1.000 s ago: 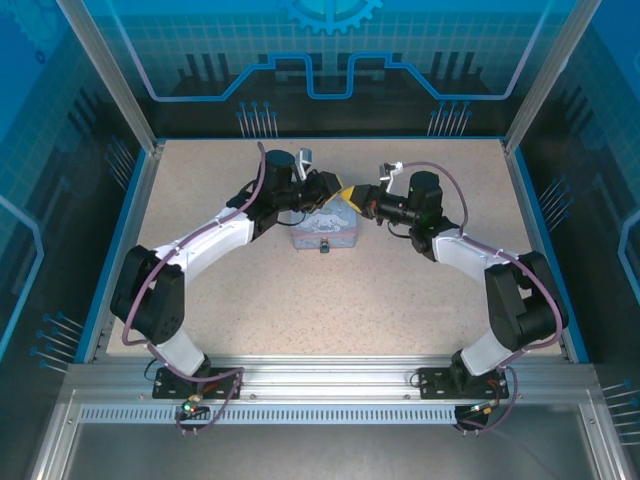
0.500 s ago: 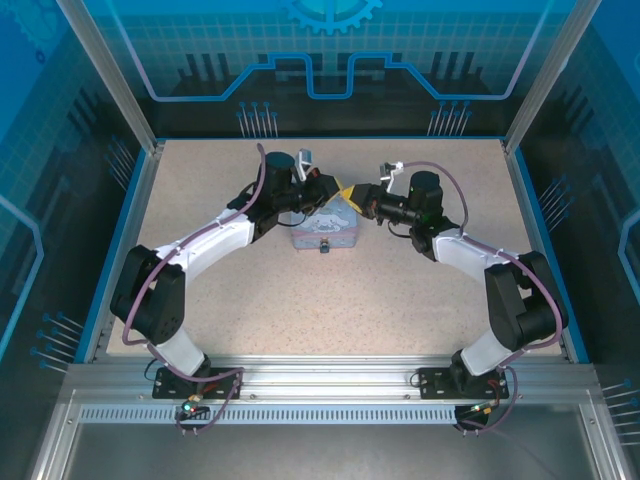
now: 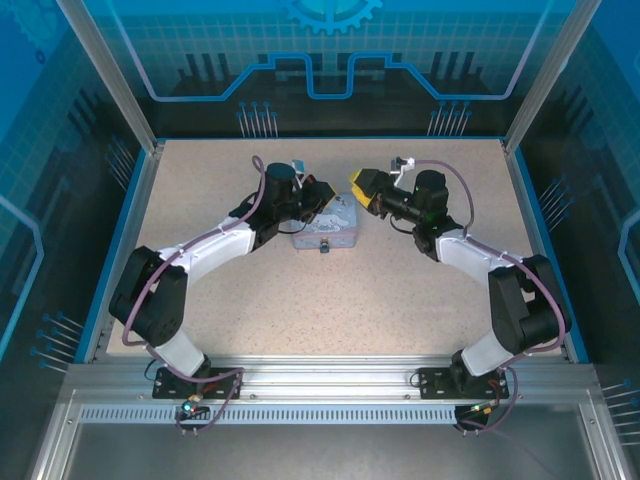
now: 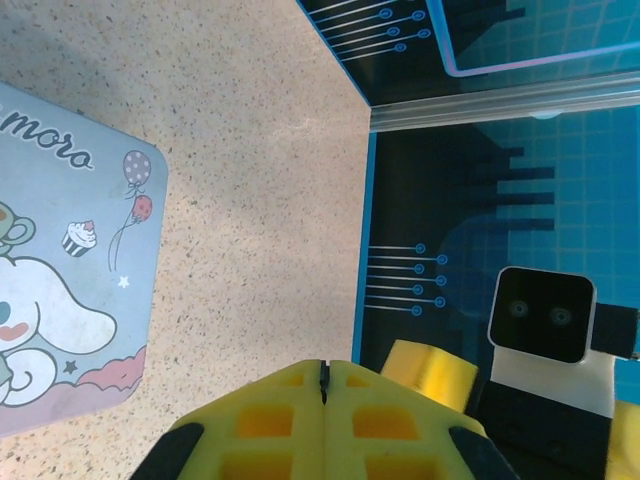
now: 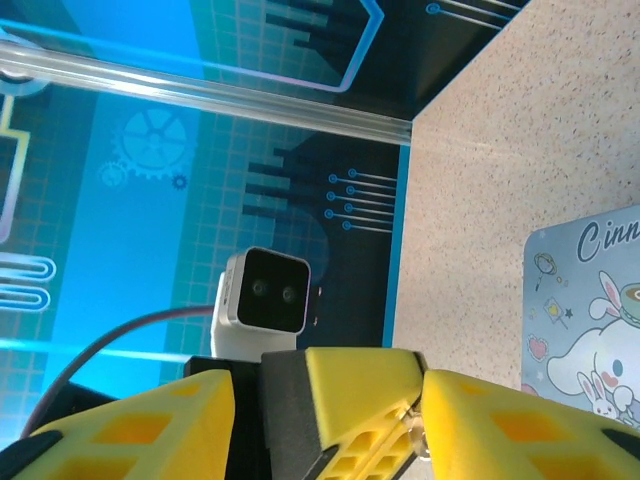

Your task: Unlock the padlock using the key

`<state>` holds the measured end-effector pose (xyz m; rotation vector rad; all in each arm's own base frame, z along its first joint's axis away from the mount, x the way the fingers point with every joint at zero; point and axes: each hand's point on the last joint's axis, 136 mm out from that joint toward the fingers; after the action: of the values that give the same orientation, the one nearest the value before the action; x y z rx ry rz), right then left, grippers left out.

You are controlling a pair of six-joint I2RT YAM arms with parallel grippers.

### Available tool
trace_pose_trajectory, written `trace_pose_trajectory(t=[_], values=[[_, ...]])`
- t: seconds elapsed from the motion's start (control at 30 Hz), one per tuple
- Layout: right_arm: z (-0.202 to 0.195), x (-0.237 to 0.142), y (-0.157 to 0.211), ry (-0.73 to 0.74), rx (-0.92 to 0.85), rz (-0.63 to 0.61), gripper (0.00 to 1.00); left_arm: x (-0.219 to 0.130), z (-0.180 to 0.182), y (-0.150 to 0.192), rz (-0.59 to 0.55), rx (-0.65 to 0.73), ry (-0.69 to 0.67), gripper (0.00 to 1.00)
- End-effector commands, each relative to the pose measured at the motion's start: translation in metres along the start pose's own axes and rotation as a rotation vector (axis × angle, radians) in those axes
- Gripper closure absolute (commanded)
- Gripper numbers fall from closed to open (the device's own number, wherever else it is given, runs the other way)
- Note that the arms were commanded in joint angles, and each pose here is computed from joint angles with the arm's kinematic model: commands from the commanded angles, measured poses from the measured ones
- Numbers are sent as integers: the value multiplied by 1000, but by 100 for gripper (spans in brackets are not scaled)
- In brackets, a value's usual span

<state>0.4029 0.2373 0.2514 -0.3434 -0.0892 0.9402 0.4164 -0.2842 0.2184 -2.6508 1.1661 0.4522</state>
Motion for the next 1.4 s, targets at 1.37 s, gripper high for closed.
trace_pose_trajectory(t=[1.37], values=[[3,42,16,-100,58,14,75,-11,-32,-13,-158,-60,130,100]])
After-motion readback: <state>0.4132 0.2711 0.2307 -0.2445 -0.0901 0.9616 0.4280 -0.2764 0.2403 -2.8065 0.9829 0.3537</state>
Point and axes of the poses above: each hand's point on the last joint's axis, 136 mm out from that joint toward the fingers, its own x axis out along the fingers, its own z axis along the line the jaws close on, y = z × x, and after that the axes turned 7 degrees about -x, right-handed
